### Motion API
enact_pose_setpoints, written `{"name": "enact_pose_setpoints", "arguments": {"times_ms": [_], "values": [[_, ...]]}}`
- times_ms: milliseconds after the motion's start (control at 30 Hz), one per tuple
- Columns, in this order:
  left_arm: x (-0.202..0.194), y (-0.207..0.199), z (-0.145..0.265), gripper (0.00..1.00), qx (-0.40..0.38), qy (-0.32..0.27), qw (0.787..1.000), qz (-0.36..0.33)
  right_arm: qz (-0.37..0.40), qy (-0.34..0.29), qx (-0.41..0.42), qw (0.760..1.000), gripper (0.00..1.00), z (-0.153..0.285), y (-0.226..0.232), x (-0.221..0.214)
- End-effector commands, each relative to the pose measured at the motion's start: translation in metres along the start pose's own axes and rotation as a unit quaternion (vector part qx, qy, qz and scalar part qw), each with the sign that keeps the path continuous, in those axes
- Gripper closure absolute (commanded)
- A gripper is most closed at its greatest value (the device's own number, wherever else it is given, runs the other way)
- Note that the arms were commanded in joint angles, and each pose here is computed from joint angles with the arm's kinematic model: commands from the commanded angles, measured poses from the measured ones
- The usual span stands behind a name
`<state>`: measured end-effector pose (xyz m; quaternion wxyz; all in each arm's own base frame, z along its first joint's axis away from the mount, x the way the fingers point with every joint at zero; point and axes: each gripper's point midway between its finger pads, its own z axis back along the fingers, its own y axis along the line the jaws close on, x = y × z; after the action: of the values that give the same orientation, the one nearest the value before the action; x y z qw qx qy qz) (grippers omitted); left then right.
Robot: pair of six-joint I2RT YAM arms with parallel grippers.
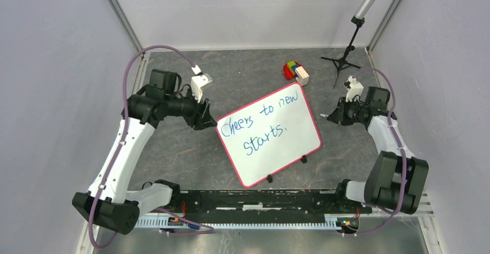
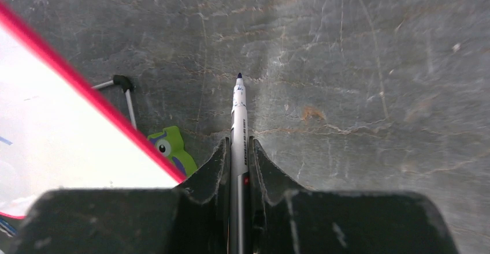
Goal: Write a sentence on the whiteboard
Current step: Place the whiteboard marker at the center of the board, then reset both arms
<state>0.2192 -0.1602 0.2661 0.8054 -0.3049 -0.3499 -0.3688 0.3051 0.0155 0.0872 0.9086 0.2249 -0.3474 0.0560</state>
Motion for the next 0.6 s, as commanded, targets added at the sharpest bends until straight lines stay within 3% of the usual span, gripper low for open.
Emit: {"name": "enact_pose_setpoints", "arguments": {"times_ms": [0,233,400,567], "values": [[0.030,0.009,0.019,0.40,0.007,-0.068,0.997,0.045,-0.049,-0.027,0.008,0.998,0.97,-0.016,-0.014,-0.002],[0.024,0.037,0.022,0.39,0.006,-0.085,0.991,0.104,-0.129,0.025,0.074,0.989,0.81,-0.034,-0.004,-0.039],[0.014,0.066,0.027,0.33,0.037,-0.086,0.986,0.136,-0.163,0.053,0.069,0.983,0.55,-0.030,0.002,-0.057],[0.006,0.091,0.028,0.26,0.068,-0.075,0.982,0.161,-0.144,0.060,0.035,0.987,0.36,-0.018,-0.003,-0.057]]}}
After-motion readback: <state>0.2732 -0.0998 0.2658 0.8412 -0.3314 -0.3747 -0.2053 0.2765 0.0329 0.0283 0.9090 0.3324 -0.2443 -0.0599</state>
